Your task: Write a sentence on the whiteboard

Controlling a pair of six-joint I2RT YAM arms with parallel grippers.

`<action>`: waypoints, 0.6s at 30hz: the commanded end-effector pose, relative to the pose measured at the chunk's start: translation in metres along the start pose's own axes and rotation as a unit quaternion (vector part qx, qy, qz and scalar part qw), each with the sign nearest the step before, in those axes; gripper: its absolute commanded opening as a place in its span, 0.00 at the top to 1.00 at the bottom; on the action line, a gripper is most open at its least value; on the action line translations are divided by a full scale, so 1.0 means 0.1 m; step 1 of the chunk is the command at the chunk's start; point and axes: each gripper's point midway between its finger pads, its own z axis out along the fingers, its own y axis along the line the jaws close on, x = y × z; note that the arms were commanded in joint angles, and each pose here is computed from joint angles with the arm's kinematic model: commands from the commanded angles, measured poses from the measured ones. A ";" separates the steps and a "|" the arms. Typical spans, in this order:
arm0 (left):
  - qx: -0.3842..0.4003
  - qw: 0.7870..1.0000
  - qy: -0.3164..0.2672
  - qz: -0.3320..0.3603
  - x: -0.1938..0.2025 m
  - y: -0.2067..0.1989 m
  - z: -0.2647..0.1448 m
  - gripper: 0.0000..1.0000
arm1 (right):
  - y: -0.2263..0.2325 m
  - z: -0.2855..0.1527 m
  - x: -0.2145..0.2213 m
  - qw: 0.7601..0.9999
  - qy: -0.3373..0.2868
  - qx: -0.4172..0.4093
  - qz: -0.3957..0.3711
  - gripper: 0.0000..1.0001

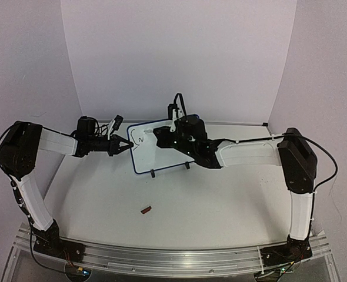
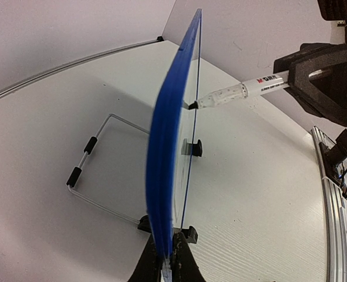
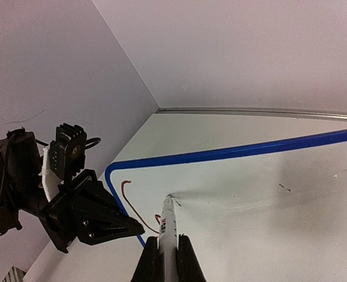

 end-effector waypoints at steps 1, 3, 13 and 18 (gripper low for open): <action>-0.040 0.999 0.018 0.008 0.07 0.09 -0.01 1.00 | 0.05 -0.11 -0.28 0.999 -0.035 -0.003 0.005 1.00; -0.040 0.999 0.018 0.008 0.07 0.09 -0.01 1.00 | 0.04 -0.11 -0.24 1.000 -0.030 -0.005 0.006 1.00; -0.041 0.999 0.018 0.010 0.06 0.09 -0.01 1.00 | -0.01 -0.11 -0.12 1.000 -0.015 0.000 0.008 1.00; -0.042 0.999 0.019 0.009 0.07 0.10 -0.01 1.00 | -0.06 -0.10 -0.07 1.000 -0.008 0.011 0.006 1.00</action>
